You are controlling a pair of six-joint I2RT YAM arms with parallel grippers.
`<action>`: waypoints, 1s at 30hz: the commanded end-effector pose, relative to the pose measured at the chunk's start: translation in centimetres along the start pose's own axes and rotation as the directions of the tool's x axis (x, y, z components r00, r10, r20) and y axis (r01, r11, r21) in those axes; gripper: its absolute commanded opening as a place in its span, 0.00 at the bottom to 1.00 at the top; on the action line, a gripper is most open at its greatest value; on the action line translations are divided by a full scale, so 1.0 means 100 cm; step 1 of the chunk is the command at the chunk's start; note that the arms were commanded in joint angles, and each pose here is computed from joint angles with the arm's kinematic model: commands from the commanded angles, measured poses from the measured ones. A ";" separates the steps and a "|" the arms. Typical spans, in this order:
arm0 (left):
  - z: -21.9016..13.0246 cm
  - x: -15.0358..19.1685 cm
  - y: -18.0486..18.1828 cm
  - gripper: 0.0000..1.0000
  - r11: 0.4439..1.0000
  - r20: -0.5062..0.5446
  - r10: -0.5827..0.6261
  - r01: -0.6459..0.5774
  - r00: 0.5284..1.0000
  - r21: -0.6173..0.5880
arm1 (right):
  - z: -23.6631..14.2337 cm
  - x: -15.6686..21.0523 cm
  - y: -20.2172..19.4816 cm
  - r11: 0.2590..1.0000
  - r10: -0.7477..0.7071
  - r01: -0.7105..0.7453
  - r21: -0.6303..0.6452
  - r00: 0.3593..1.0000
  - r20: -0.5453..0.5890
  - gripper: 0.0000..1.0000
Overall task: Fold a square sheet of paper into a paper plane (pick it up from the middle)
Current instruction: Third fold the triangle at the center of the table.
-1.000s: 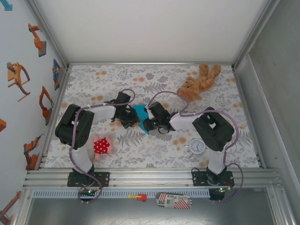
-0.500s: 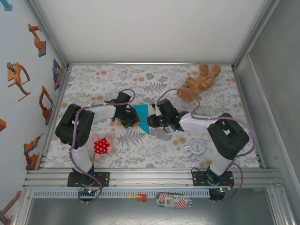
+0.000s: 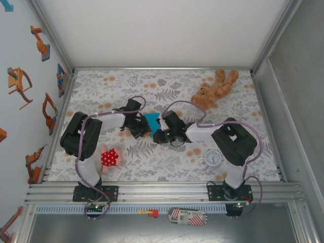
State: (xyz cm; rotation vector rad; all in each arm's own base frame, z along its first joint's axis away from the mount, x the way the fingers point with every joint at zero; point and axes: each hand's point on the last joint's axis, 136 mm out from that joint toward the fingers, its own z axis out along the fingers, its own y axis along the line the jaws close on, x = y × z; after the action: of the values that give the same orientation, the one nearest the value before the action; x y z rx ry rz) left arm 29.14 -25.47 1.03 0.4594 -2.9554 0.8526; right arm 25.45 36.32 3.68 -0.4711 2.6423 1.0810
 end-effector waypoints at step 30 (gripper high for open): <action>0.021 0.012 0.057 0.09 0.976 -0.055 -0.085 0.072 0.995 -0.204 | 0.011 0.000 -0.021 0.993 -0.016 0.021 0.116 0.999 -0.046 0.00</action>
State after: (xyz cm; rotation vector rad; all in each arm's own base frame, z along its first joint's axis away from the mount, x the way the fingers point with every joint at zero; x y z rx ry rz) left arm 29.16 -25.53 0.94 0.4652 -2.9312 0.8395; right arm 26.26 36.18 2.04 -0.4861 2.6952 0.9792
